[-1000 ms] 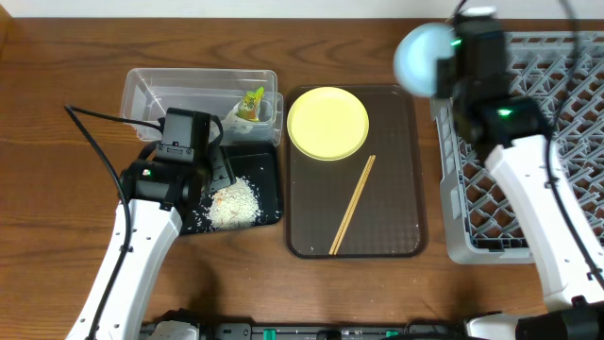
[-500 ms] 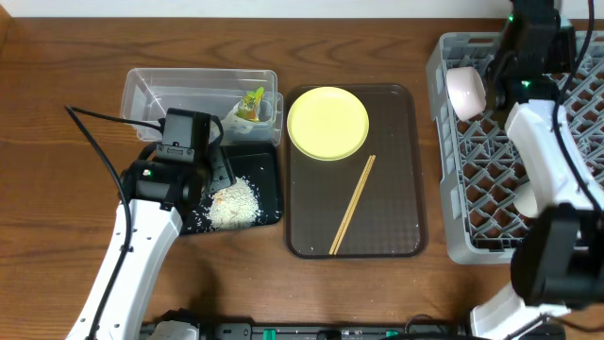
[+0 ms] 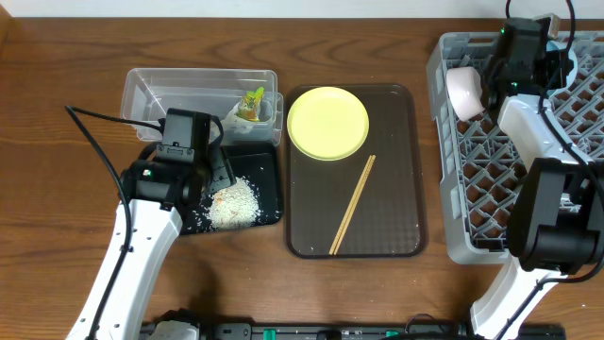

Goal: Sort waste into correct bins and load items into the dishwasher rack
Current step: 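Carry the blue bowl into the dish rack and lower it, then release the blue bowl and lift the right gripper, then reach the right gripper to the brown tray and grasp the chopsticks, then carry the chopsticks to the dish rack and release them upright, then reach the right gripper to the yellow plate and grasp its edge, then carry the yellow plate to the dish rack and stand it upright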

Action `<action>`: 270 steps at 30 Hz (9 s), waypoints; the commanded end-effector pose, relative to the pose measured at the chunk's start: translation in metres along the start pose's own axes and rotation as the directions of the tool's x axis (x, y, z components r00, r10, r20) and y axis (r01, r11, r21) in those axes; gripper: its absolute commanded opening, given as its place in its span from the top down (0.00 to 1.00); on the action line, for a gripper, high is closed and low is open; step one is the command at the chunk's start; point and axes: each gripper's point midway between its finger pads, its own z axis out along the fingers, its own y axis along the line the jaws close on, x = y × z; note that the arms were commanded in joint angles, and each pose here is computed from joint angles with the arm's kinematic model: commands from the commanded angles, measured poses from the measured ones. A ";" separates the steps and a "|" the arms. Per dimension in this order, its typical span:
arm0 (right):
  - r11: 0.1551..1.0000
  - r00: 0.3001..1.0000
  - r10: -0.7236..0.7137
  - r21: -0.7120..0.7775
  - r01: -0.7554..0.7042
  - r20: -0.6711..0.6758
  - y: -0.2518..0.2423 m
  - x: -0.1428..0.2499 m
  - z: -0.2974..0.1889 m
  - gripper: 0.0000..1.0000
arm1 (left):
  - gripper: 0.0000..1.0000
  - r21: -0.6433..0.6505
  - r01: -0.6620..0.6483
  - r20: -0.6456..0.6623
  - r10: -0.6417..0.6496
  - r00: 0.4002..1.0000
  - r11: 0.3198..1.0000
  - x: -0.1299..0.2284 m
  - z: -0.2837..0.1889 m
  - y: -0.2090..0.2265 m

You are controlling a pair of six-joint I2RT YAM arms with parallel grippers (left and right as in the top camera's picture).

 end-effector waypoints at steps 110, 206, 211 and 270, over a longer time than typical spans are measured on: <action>0.431 0.934 -0.168 -0.875 -0.219 -0.316 0.187 0.207 -0.336 0.99 | 0.30 -0.028 0.010 -0.009 -0.011 1.000 1.000 0.002 0.003 0.006; 0.537 0.972 -0.099 -0.834 -0.130 -0.215 0.032 0.121 -0.192 0.99 | 0.30 -0.030 0.010 -0.013 -0.010 1.000 0.999 0.003 0.003 0.006; 0.507 0.965 -0.131 -0.852 -0.131 -0.226 0.052 0.124 -0.190 0.70 | 0.30 -0.030 0.010 -0.013 -0.010 1.000 0.999 0.003 0.003 0.006; 0.731 0.976 0.219 -0.663 -0.160 0.006 -0.009 0.029 -0.211 0.99 | 0.30 -0.033 0.009 -0.019 -0.010 1.000 0.999 0.005 0.003 0.007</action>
